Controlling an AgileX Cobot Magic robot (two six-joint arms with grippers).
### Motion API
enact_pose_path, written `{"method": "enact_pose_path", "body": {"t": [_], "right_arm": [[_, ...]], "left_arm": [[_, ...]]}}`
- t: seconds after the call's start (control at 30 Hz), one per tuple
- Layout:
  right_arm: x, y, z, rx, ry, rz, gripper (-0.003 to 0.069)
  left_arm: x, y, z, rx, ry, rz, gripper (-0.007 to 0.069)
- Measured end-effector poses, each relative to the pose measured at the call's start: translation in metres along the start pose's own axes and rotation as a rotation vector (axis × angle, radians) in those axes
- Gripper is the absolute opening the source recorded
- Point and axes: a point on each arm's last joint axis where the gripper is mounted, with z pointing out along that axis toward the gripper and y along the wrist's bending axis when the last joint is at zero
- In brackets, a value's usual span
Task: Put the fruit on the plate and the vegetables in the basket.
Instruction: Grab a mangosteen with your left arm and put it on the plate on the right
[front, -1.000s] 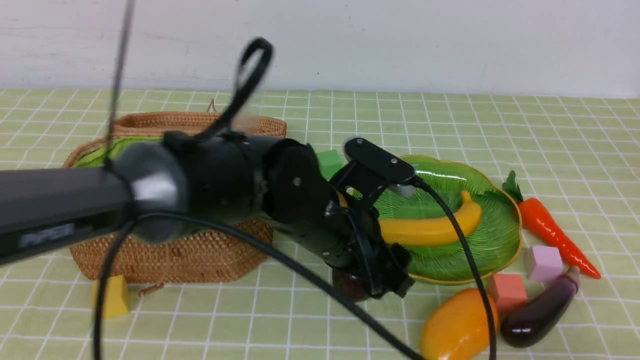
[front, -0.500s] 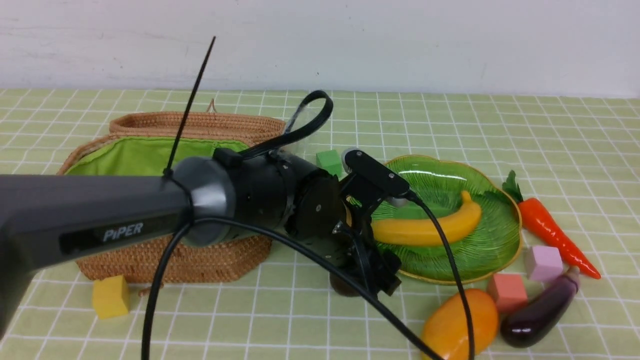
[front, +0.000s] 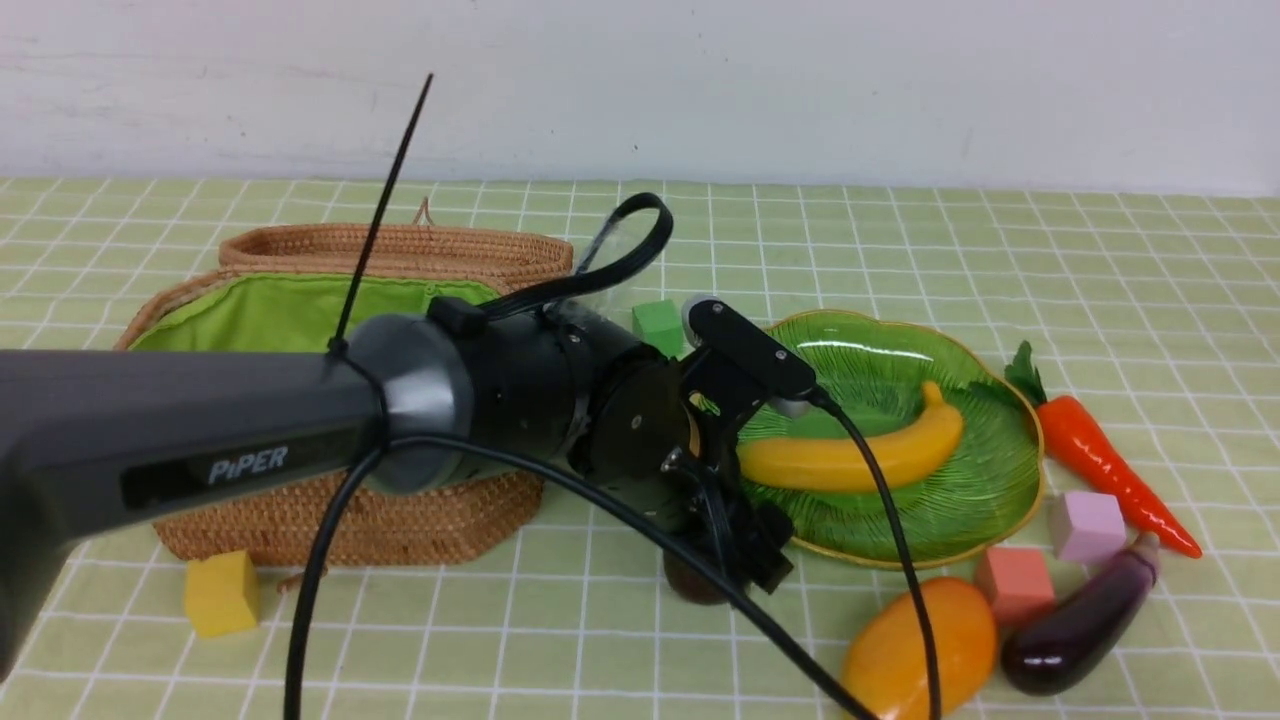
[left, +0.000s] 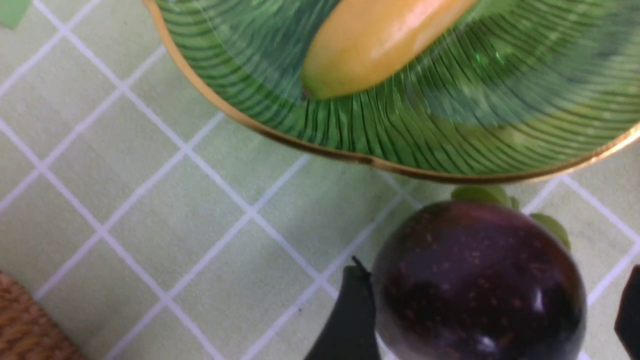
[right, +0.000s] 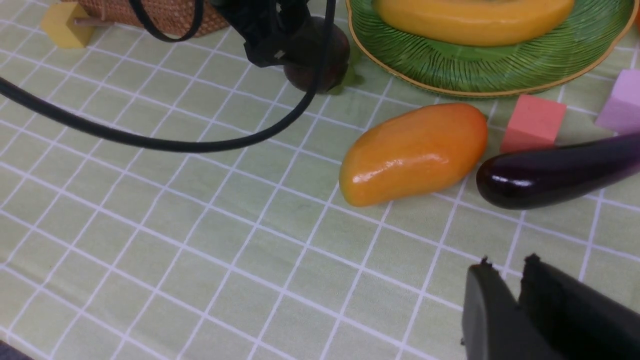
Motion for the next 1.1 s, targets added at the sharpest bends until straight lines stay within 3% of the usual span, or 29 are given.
{"method": "enact_pose_path", "body": {"t": [0.43, 0.67, 1.1], "right_arm": [[0.000, 0.000, 0.001, -0.001, 0.003, 0.001, 0.0111], [0.000, 0.000, 0.001, -0.002, 0.002, 0.002, 0.0115], [0.000, 0.000, 0.001, -0.004, 0.002, 0.003, 0.0123]], "left_arm": [[0.011, -0.001, 0.025, 0.006, 0.058, -0.003, 0.0630], [0.008, -0.001, 0.025, 0.004, 0.032, -0.003, 0.0571], [0.010, 0.000, 0.016, 0.000, 0.080, 0.015, 0.0571]]}}
